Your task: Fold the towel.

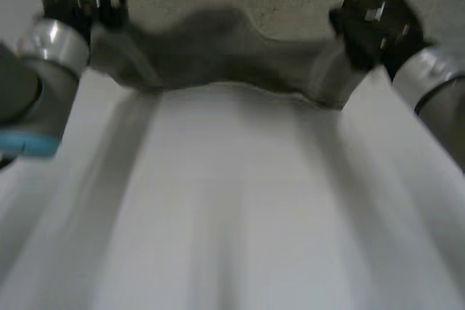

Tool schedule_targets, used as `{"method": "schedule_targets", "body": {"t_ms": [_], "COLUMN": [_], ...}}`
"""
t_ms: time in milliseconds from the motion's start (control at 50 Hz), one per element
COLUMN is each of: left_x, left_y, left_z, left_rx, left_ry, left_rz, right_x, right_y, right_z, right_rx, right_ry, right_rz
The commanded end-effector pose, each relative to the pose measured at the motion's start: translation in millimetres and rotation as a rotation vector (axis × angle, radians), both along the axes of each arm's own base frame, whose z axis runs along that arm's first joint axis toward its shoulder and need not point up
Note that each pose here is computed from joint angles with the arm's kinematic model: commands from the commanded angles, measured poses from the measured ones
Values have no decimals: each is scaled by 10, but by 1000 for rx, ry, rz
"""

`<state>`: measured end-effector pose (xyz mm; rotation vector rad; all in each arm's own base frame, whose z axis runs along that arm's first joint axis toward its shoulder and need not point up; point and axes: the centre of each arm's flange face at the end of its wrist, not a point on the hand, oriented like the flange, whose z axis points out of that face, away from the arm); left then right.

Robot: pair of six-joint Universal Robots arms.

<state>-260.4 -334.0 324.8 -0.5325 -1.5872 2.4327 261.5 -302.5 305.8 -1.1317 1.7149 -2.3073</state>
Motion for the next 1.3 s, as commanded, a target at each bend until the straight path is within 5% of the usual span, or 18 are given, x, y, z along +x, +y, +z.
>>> {"method": "schedule_targets", "body": {"t_ms": [20, 160, 280, 560, 860, 1300], "left_x": [242, 378, 397, 271, 1, -70], "left_y": [406, 586, 555, 382, 64, -322], "left_z": [-1027, -1872, -1989, -1925, -1902, -2137], "left_rx": [145, 273, 262, 205, 141, 441], "left_ry": [-128, -356, -456, -436, -418, -425], "left_rz": [-72, -38, -18, -28, -59, -102], "right_x": [-69, -134, -179, -198, -621, -1012], "right_y": [324, 540, 666, 764, 520, -99], "right_z": [-817, -1193, -1304, -1185, -530, -1132], "right_rx": [239, 330, 389, 440, 369, 494], "right_ry": [81, 121, 108, -13, -348, -307], "right_rz": [64, 78, 72, 74, -60, -303]}}
